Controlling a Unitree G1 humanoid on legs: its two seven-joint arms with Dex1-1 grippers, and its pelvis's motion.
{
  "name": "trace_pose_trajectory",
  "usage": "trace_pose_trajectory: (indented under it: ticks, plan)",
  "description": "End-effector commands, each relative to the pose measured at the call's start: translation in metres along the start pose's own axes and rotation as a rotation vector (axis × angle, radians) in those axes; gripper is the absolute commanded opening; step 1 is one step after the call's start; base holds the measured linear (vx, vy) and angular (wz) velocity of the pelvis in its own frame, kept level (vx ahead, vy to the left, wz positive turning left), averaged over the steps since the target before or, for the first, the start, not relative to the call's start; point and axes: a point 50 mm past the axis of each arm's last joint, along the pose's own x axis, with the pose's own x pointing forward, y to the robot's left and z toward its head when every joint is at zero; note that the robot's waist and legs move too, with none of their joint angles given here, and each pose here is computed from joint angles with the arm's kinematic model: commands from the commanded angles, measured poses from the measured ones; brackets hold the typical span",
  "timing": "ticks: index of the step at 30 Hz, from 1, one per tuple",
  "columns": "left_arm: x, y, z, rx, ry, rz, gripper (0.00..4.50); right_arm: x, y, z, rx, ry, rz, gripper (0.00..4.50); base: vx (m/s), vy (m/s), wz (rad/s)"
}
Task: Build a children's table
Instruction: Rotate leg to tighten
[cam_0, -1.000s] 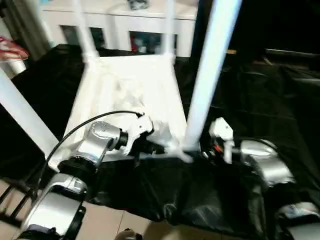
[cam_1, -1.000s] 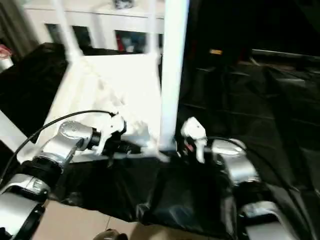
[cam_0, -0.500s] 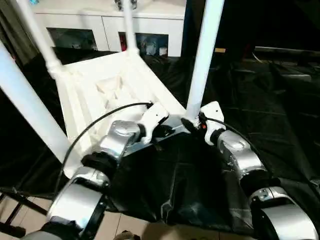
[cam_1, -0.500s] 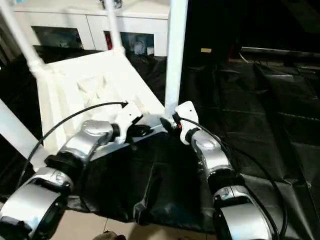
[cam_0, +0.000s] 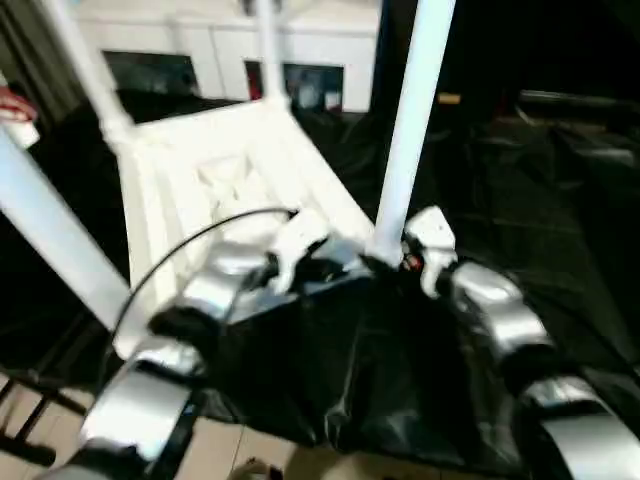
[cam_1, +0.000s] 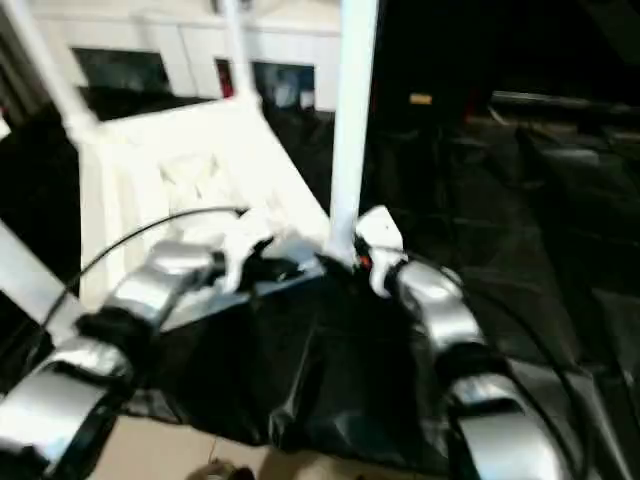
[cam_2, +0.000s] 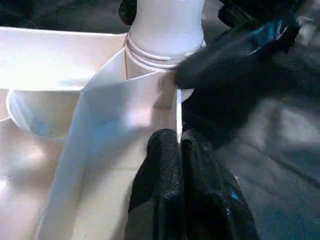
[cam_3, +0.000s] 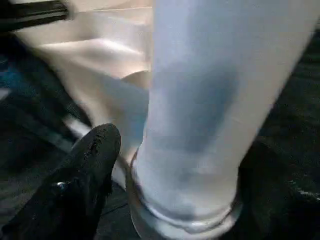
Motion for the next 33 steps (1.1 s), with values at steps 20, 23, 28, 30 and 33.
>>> trace_pose_trajectory:
  ticks: [20,23,28,30,33]
  plan:
    - [-0.017,-0.007,0.02,0.108,-0.015,-0.244,0.0,-0.025,0.025,-0.009,-0.009,0.083,0.426,2.83,0.0,0.0,0.0]
    - [-0.016,-0.007,0.02,0.11,-0.019,-0.233,0.0,-0.024,0.025,-0.009,-0.005,0.082,0.408,2.72,0.0,0.0,0.0]
    - [-0.013,-0.003,0.021,0.114,-0.034,-0.163,0.0,-0.018,0.021,-0.01,-0.003,0.076,0.308,2.67,0.0,0.0,0.0]
    - [-0.011,-0.002,0.022,0.115,-0.038,-0.132,0.0,-0.016,0.02,-0.01,-0.003,0.072,0.274,2.66,0.0,0.0,0.0]
    - [-0.006,0.004,0.027,0.115,-0.051,-0.026,0.0,-0.008,0.012,-0.012,0.013,0.076,0.102,2.66,0.0,0.0,0.0]
